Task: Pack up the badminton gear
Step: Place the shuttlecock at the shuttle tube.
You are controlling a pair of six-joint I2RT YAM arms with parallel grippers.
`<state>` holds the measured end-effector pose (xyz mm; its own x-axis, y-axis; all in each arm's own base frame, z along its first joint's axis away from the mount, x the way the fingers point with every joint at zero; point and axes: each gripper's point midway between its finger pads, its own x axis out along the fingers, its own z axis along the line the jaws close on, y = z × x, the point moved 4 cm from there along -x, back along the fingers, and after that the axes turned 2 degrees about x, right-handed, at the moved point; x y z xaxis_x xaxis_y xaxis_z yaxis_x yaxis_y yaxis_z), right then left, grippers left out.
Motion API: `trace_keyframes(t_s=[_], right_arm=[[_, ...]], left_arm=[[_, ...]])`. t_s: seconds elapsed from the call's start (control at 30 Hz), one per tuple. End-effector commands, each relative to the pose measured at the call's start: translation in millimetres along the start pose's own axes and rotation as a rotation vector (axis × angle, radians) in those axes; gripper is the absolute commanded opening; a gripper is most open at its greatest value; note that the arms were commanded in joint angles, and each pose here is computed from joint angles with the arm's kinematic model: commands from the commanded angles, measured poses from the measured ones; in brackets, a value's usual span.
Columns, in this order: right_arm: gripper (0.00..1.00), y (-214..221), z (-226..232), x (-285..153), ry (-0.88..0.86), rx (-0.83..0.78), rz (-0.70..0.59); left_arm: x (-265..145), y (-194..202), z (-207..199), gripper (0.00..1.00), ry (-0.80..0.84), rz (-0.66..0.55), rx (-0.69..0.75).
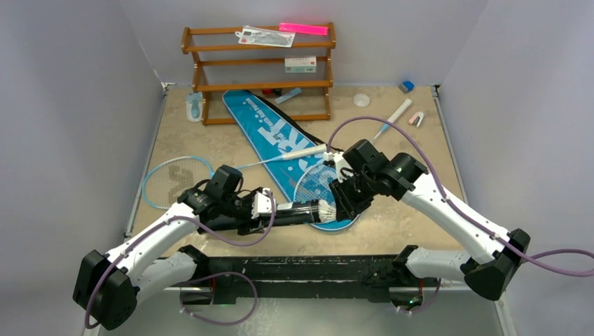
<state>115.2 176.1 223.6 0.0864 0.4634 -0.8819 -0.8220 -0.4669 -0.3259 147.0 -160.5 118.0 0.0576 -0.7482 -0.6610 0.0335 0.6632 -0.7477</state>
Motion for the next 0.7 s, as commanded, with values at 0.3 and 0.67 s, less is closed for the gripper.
trace_keyframes(t_s=[0.3, 0.67], right_arm=[[0.29, -31, 14, -14, -0.043, -0.076, -0.115], [0.42, -47, 17, -14, -0.047, -0.089, -0.156]], left_arm=[[-3, -20, 9, 0.34, -0.011, -0.05, 0.065], [-4, -22, 8, 0.34, -0.009, -0.056, 0.059]])
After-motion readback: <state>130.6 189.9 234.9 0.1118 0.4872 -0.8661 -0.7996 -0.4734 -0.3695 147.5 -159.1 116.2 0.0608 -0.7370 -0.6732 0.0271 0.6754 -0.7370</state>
